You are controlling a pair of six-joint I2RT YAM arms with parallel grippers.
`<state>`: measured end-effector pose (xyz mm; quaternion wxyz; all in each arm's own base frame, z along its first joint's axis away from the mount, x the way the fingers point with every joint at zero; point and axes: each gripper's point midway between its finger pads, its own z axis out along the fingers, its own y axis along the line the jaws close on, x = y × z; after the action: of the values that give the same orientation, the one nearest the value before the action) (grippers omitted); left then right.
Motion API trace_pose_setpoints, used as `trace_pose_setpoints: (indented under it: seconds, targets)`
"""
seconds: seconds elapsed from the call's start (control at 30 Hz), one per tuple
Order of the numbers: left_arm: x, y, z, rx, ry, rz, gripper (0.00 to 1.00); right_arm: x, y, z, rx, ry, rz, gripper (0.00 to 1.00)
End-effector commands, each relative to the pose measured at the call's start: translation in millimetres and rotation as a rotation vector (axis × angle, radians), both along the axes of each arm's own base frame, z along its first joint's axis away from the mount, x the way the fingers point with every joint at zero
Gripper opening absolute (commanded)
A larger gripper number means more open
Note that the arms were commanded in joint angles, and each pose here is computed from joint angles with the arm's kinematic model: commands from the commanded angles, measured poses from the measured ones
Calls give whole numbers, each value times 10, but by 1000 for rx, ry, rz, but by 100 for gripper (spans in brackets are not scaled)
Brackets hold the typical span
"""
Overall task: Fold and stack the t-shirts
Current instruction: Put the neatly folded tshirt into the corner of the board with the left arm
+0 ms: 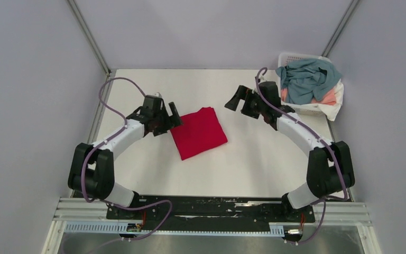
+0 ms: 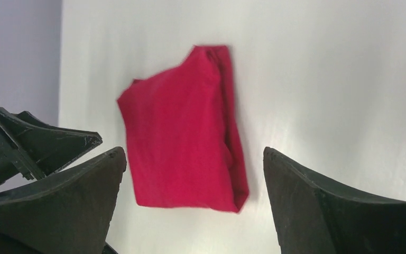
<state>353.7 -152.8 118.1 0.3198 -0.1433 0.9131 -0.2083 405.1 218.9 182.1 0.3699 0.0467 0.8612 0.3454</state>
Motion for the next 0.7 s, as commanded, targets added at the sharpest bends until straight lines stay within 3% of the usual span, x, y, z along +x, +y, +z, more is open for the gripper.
trace_pose_setpoints:
  seconds: [0.0, 0.23, 0.43, 0.53, 0.57, 0.67]
  targets:
    - [-209, -37, -456, -45, 149, 24, 99, -325, -341, -421, -112, 76, -102, 100]
    - [-252, -62, -790, -82, 216, 83, 78, -567, -525, -183, -114, 18, -155, 100]
    - [-193, -150, -1030, -103, 268, 91, 42, -662, -596, -61, -120, -5, -169, 100]
    - [-4, -36, -1081, 17, 265, 89, 23, -720, -667, -73, -149, -1, -178, 100]
    - [64, 22, -1079, 57, 260, 92, 7, -743, -698, -86, -161, 2, -184, 100]
    - [374, 244, -1012, 225, 242, 70, 0, -824, -785, -134, -194, 4, -196, 100]
